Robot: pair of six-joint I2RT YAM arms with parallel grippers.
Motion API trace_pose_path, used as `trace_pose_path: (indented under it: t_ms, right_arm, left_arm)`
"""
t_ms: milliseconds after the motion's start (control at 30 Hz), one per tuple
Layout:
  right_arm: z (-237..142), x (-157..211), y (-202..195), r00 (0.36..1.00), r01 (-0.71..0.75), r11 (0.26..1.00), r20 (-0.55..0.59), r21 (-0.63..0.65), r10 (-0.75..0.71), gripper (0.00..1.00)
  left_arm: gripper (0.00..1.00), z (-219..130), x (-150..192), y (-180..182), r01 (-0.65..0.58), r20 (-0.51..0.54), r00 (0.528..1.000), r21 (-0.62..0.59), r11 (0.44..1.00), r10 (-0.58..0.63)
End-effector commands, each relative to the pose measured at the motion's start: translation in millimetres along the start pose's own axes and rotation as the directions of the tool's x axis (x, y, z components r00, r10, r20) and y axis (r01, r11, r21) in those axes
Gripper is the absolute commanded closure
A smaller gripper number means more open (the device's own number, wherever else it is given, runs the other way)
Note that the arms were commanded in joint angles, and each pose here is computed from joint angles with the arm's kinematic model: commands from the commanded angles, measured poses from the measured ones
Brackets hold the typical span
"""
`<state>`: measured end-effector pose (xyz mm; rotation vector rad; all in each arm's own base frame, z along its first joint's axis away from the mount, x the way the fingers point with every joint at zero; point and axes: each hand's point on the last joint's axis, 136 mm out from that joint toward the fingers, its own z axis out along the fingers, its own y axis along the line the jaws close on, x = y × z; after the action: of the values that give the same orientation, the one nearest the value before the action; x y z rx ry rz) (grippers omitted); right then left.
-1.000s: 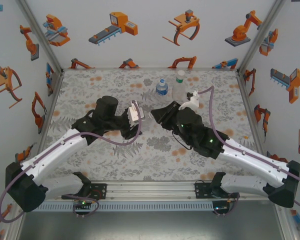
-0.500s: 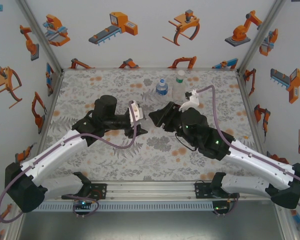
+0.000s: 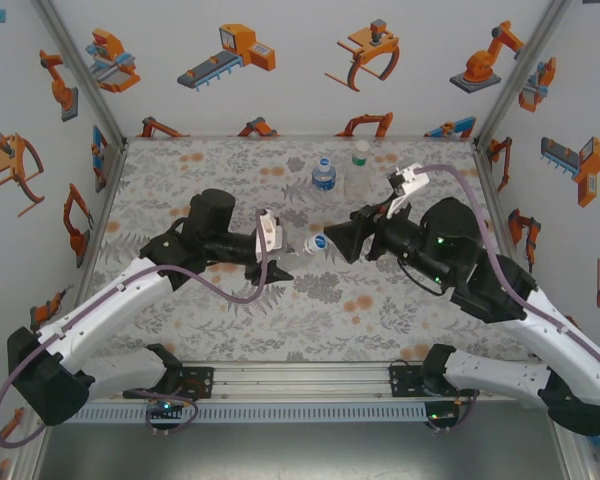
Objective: Screw on the bottle caps
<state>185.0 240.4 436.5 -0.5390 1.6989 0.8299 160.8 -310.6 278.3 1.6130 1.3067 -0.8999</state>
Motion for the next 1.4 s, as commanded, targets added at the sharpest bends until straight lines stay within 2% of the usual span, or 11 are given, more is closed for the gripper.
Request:
trace_pose_path:
  t_ms: [0,67,200,333,400,700,1200,1367]
  right_arm:
    - [-9.3,27.0,39.5,0.931,0.322,0.904,-0.082,-0.281,-0.357,0.41]
    - [-16.6,36.8,55.0,0.877,0.414,0.818,-0.066,-0.399,-0.475,0.41]
    - [-30.7,61.0,76.5,0.736,0.541,0.591,-0.003,-0.598,-0.677,0.41]
    - [-28.6,62.8,83.1,0.690,0.576,0.510,0.044,-0.639,-0.723,0.40]
    - [-26.6,63.8,88.6,0.689,0.570,0.484,0.065,-0.664,-0.722,0.40]
    - [-14.3,65.4,94.4,0.696,0.568,0.466,0.094,-0.679,-0.712,0.49]
    - [-3.4,73.7,96.6,0.703,0.545,0.459,0.085,-0.702,-0.706,0.57]
    - [-3.0,75.4,95.7,0.702,0.545,0.460,0.081,-0.701,-0.708,0.64]
  left_arm:
    - [1.00,-7.9,-15.0,-26.4,-0.027,0.038,0.999,0.145,0.989,0.022]
    - [1.00,-10.6,-15.4,-37.2,-0.021,0.037,0.999,0.205,0.979,0.013]
    - [1.00,-15.0,-16.4,-53.0,-0.010,0.038,0.999,0.295,0.955,-0.001]
    - [1.00,-16.0,-14.4,-58.9,0.007,0.024,1.000,0.332,0.943,-0.016]
    - [1.00,-16.0,-13.7,-59.5,0.010,0.022,1.000,0.334,0.943,-0.018]
    - [1.00,-15.5,-12.7,-60.3,0.012,0.022,1.000,0.341,0.940,-0.021]
    - [1.00,-15.7,-13.1,-60.3,0.012,0.024,0.999,0.344,0.939,-0.022]
    - [1.00,-16.0,-13.8,-60.8,0.009,0.029,0.999,0.346,0.938,-0.020]
